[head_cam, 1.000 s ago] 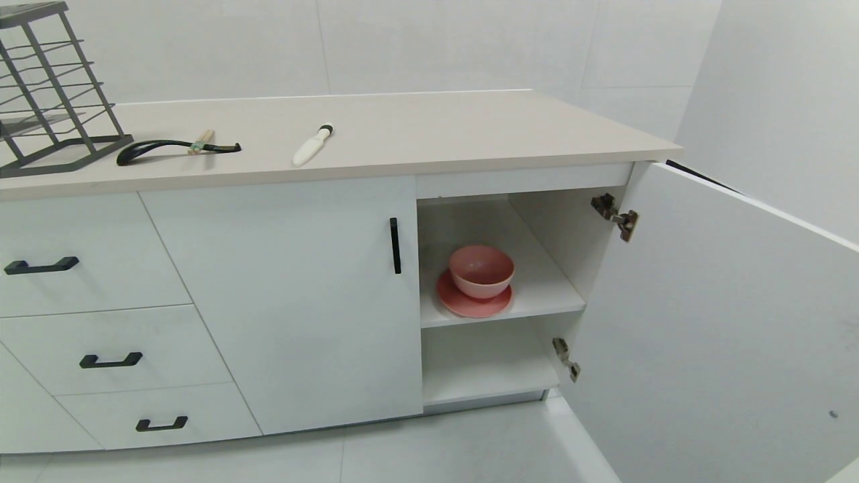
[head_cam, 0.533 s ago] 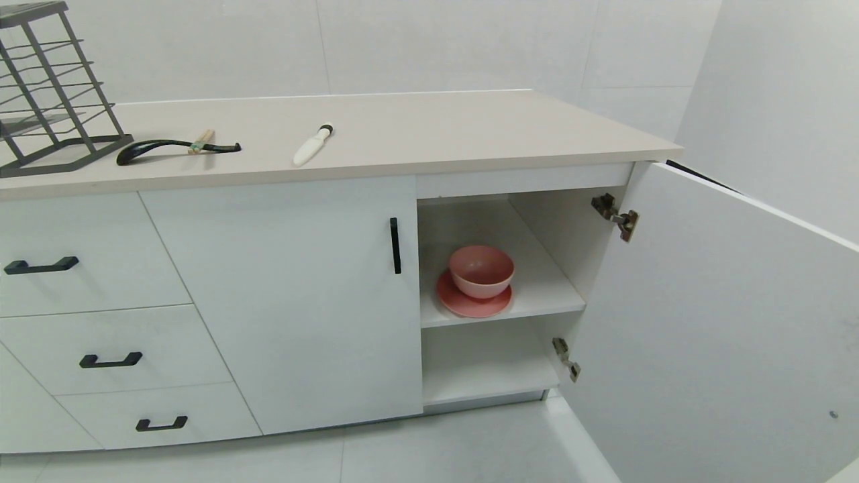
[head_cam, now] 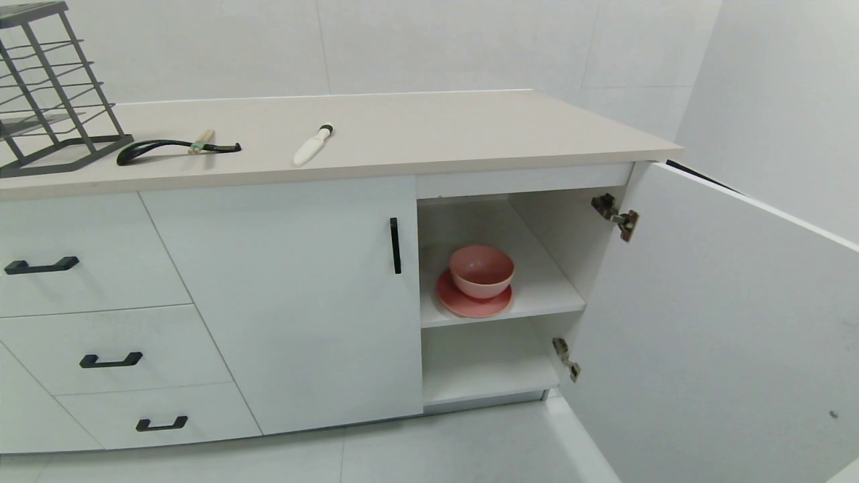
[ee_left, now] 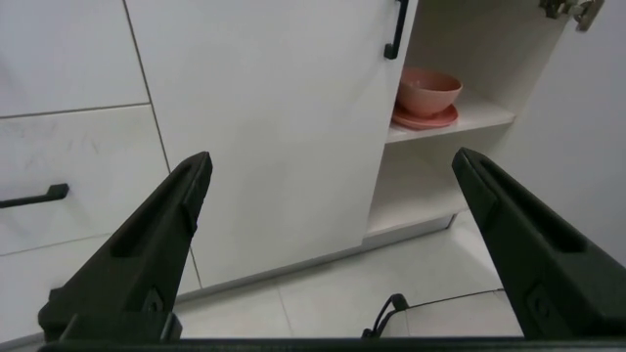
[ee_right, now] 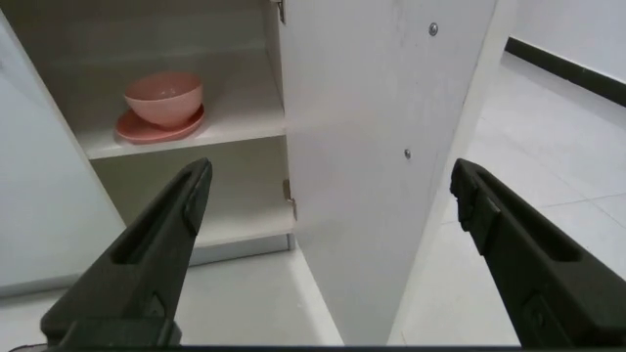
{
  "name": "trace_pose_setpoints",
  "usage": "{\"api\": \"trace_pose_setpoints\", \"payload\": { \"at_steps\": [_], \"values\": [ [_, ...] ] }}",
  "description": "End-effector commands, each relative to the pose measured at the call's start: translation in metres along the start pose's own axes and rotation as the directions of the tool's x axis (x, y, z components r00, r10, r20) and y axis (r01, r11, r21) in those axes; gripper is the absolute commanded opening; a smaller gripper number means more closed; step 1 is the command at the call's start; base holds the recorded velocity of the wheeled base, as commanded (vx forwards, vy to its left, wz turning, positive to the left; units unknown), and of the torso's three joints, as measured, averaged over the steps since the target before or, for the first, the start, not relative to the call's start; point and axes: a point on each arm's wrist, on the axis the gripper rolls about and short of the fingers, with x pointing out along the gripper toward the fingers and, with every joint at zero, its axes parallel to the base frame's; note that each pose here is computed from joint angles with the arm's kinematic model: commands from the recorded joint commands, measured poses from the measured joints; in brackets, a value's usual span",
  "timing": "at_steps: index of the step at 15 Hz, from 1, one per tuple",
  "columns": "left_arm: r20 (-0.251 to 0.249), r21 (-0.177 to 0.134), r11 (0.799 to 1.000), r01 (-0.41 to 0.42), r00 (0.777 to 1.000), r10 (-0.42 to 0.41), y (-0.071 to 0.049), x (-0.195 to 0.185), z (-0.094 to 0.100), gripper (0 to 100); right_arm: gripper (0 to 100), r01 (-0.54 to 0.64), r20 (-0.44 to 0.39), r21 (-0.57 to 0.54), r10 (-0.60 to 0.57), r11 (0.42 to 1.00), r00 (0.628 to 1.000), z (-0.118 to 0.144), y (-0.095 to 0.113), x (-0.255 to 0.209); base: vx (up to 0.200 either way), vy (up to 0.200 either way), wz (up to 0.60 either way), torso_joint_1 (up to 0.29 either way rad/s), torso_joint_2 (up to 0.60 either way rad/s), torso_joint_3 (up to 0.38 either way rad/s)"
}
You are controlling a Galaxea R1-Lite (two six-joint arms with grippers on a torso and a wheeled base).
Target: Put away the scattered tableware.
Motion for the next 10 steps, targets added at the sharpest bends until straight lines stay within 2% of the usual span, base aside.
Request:
{"api": "trace_pose_setpoints", "payload": {
  "at_steps": [1,4,9,10],
  "values": [
    [-0.001,0.002,1.0,-0.001,1.0,0.001,0.0,0.0,-0.0001,100,100,0.0,0.0,-0.001,0.0,1.0,1.0,-0.0007,0.0,0.0,0.0,0.0,0.0,0.0,0.0,0.0],
    [0.001,0.001,1.0,-0.004,1.0,0.004,0.0001,0.0,0.0001,100,100,0.0,0.0,0.0,0.0,1.0,1.0,-0.0007,0.0,0.0,-0.2,0.0,0.0,0.007,0.0,0.001],
    [0.001,-0.007,1.0,-0.007,1.0,0.007,0.0001,0.0,0.0001,100,100,0.0,-0.001,-0.003,0.0,1.0,1.0,-0.0009,0.0,0.0,0.0,-0.2,0.0,0.001,0.0,0.001],
    [0.001,-0.01,1.0,-0.012,1.0,0.012,0.0003,0.0,0.0001,100,0,0.0,0.0,-0.004,0.0,1.0,1.0,-0.0005,0.0,-0.0002,0.0,-0.2,0.0,0.002,0.0,0.007]
  ]
}}
